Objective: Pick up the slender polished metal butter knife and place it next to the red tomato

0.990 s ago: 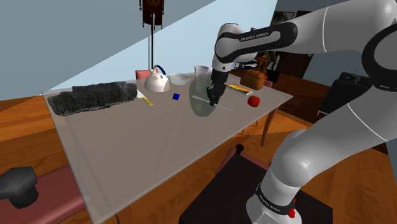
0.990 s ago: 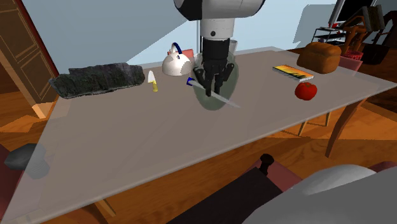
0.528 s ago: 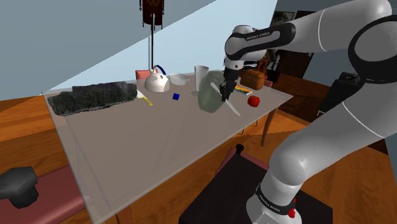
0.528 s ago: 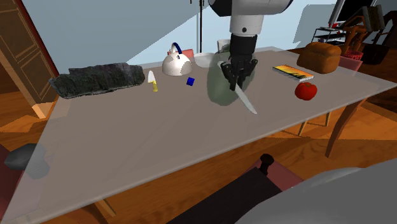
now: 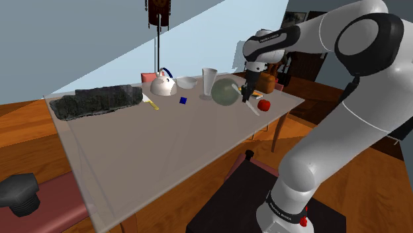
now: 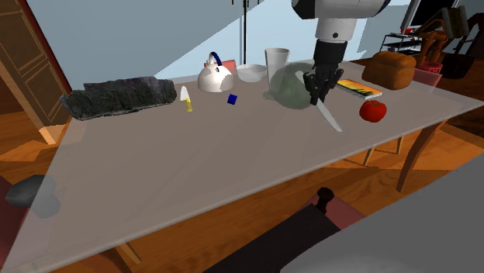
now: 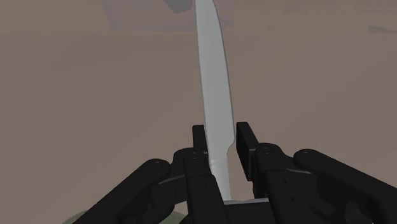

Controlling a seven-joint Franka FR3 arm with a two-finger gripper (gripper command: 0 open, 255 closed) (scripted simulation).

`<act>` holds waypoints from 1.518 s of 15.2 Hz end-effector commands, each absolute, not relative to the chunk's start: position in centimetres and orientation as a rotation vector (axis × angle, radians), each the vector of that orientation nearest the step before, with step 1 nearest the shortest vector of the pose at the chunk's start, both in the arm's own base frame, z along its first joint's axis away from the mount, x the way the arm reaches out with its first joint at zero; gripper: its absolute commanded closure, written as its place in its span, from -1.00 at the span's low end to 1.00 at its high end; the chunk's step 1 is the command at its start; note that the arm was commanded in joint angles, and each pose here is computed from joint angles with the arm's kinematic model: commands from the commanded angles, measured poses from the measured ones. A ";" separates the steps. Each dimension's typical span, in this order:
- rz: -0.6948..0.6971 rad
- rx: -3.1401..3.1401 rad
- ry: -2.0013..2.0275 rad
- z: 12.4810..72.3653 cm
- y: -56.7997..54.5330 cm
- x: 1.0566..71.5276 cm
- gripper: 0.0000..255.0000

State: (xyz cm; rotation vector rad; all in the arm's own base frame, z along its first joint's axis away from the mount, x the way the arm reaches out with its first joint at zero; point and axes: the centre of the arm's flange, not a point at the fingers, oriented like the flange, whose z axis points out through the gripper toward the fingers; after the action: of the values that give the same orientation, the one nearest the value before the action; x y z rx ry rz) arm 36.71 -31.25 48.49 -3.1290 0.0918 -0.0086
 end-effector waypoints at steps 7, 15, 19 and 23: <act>-0.008 -3.130 0.089 48.6 -41.8 35.5 1.00; -0.008 -3.130 0.089 45.4 -45.2 35.0 1.00; -0.008 -3.130 0.089 43.3 -45.2 35.0 1.00; -0.008 -3.130 0.089 41.2 -45.2 35.0 1.00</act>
State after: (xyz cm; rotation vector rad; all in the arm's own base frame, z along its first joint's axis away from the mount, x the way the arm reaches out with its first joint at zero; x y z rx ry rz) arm 35.01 -45.15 41.70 -3.1298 0.0889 -0.0073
